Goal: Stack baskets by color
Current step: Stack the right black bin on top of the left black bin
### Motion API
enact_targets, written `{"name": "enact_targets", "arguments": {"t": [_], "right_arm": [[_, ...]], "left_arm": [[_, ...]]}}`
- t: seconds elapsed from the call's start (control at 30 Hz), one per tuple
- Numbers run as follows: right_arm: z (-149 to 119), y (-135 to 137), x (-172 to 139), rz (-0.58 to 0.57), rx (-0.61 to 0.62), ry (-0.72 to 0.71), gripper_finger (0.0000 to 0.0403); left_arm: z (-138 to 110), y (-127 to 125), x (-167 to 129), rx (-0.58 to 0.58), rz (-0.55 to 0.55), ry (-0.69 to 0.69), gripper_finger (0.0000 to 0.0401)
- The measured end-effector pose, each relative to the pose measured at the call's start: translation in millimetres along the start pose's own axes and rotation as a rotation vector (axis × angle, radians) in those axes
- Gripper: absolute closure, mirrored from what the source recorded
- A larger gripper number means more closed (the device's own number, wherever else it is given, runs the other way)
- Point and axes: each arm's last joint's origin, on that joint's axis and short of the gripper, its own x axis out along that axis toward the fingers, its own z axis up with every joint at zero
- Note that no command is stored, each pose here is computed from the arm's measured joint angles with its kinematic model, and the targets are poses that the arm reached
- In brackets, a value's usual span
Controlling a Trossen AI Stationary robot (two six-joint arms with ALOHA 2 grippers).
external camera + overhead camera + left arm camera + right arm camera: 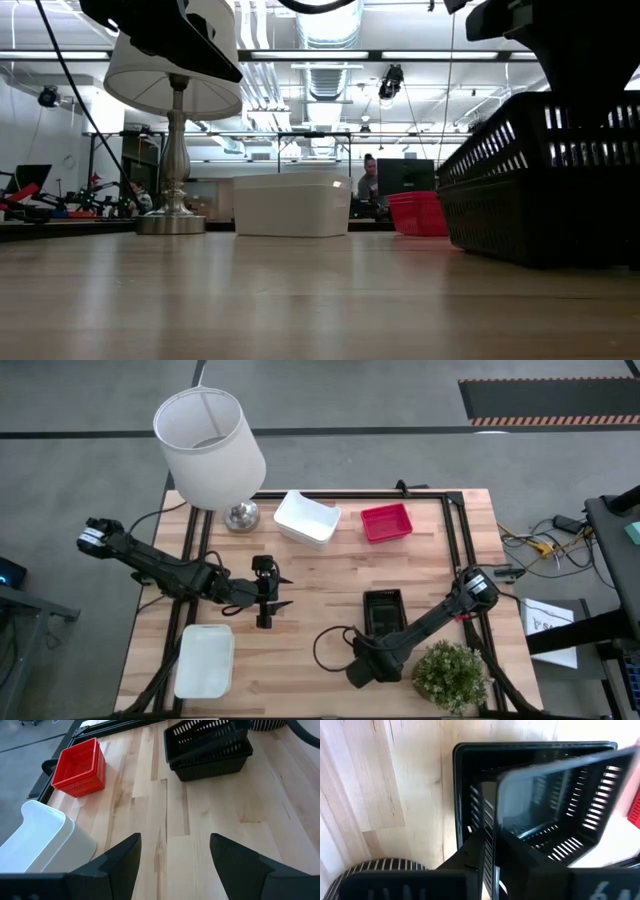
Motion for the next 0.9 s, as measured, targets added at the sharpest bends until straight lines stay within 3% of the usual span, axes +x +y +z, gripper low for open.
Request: {"name": "enact_targets", "arguments": {"t": [0.3,0.9], "right_arm": [[2,-3,0,-0.015,0.017,-0.013,0.0316],[6,-10,-20,0.029,0.015,-0.078,0.031]], "left_arm": [[0,0,0,0.0,0.0,0.0,0.018],[0,0,0,0.0,0.0,0.0,0.018]]}}
